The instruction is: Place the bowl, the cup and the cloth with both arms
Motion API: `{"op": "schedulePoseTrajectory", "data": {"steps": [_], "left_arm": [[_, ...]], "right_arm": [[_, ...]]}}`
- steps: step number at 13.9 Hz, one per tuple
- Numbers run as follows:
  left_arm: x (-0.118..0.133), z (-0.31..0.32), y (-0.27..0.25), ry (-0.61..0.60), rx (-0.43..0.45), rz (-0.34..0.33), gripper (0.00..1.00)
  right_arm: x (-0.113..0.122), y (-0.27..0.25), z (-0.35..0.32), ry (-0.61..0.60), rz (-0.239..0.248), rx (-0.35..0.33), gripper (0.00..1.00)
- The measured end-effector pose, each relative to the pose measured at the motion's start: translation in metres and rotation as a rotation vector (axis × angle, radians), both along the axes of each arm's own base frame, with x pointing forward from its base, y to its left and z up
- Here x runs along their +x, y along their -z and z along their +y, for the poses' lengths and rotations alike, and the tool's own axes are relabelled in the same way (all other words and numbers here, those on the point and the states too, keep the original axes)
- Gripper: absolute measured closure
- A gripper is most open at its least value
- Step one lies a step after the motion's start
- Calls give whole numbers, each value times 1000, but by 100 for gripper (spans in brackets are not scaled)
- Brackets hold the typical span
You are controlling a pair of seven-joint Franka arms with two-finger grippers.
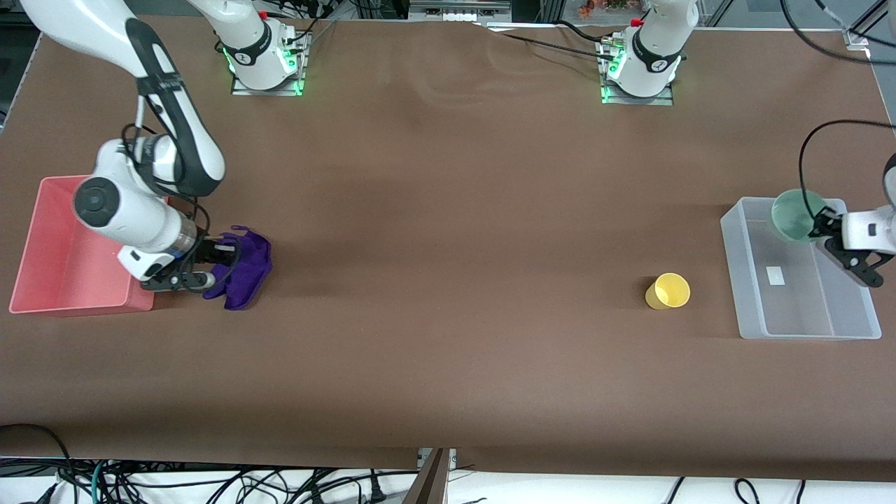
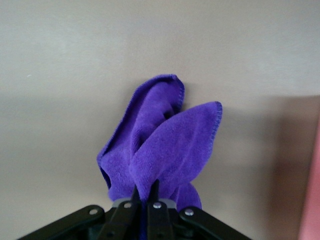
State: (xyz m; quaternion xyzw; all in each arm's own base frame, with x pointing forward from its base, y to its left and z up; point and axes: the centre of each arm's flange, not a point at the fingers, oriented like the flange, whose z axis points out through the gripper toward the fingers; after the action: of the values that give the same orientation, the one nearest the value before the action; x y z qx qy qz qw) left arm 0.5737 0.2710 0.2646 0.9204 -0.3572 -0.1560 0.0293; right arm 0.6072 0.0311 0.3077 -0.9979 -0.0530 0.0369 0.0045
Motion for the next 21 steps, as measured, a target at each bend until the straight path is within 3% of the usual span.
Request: {"op": "schedulePoseTrajectory", "data": {"steps": [5,7,8,12,15,18,21], "left_arm": [[-3,19,61,19,-34,-1,97],[-3,22,65,25,-38,-6,85],[-3,22,64,27,-38,-7,74],[8,22,43,54,-34,-38,33],[24,2,-24,66,-46,-47,4],[44,-41,-109,88,-73,-67,0],[62,-89,-135,-51,-74,-104,0]], "right_arm": [[6,-134,-41,-109,125,-2,95],[1,-162,-84,-157,157,6,95],[-1,-167,-111,-185,159,10,95],[-17,-164,-199,-241,178,0,95],[-19,-146,-230,-263,171,-11,95],[-20,-108,-252,-256,206,-4,95],[-23,-59,-277,-260,225,-10,95]]}}
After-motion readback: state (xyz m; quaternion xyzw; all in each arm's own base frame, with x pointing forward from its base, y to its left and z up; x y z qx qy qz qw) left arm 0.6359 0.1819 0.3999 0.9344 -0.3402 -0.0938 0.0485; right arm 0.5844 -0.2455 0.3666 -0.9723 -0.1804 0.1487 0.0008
